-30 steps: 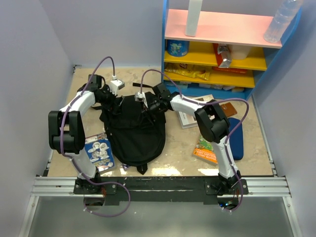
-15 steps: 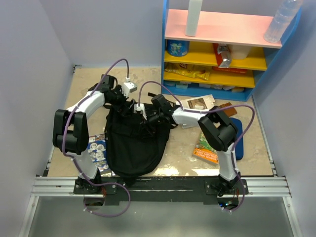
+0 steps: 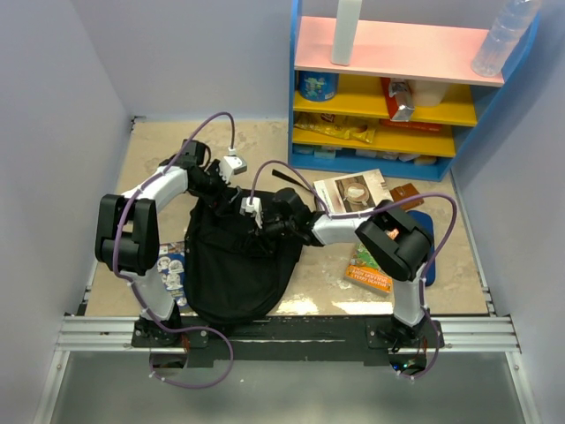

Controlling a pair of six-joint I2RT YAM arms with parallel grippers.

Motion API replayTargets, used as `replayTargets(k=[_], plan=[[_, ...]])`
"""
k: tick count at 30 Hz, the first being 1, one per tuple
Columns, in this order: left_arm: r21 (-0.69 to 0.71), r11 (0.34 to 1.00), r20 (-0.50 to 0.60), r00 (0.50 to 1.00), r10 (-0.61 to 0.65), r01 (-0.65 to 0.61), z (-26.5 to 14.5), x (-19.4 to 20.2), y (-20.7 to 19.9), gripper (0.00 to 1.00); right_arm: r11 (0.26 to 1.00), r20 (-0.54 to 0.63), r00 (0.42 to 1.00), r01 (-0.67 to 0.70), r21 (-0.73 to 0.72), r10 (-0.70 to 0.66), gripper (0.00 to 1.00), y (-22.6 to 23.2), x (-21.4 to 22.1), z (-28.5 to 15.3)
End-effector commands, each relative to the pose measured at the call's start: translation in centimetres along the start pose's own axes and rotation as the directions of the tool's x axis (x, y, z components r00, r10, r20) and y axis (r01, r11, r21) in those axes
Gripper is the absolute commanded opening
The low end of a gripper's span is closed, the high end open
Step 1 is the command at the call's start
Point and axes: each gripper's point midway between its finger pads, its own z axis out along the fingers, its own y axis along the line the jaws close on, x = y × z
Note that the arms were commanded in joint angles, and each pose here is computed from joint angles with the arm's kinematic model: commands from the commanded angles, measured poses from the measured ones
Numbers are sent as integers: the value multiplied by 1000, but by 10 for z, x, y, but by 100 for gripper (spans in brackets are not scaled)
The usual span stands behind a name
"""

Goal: Pack the student bag
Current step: Adjust the student bag at the center of the board.

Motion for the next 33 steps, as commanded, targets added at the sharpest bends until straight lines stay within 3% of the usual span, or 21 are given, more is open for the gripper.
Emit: replayTargets(k=[1,4,8,11,14,23,30,33], plan=[[21,1000,-14,1000,16,-16,0,5,-1,100,996,30,996,-87,8,87,33,11,11,7],[25,1000,-12,1000,12,-12,-1,1,0,100,988,13,992,-127,86,126,32,-1,29,8],[119,993,18,1000,22,-24,-12,-12,-19,100,955,-24,981,-180,237,191,23,-27,49,7],[187,976,13,994,109,-110,-19,-10,-42,100,917,4,977,-200,346,212,18,-43,52,1],[132,973,-20,981,193,-189,-14,3,-46,100,897,50,983,-181,405,176,18,-45,45,-7],[58,950,-122,942,313,-308,10,27,-55,100,872,34,995,-98,480,93,14,-35,57,-9],[101,938,-181,921,346,-332,18,45,-60,100,872,42,997,-81,484,69,12,-24,64,-7],[200,925,-200,911,361,-323,18,62,-77,100,866,69,996,-81,493,54,11,-22,61,-12]])
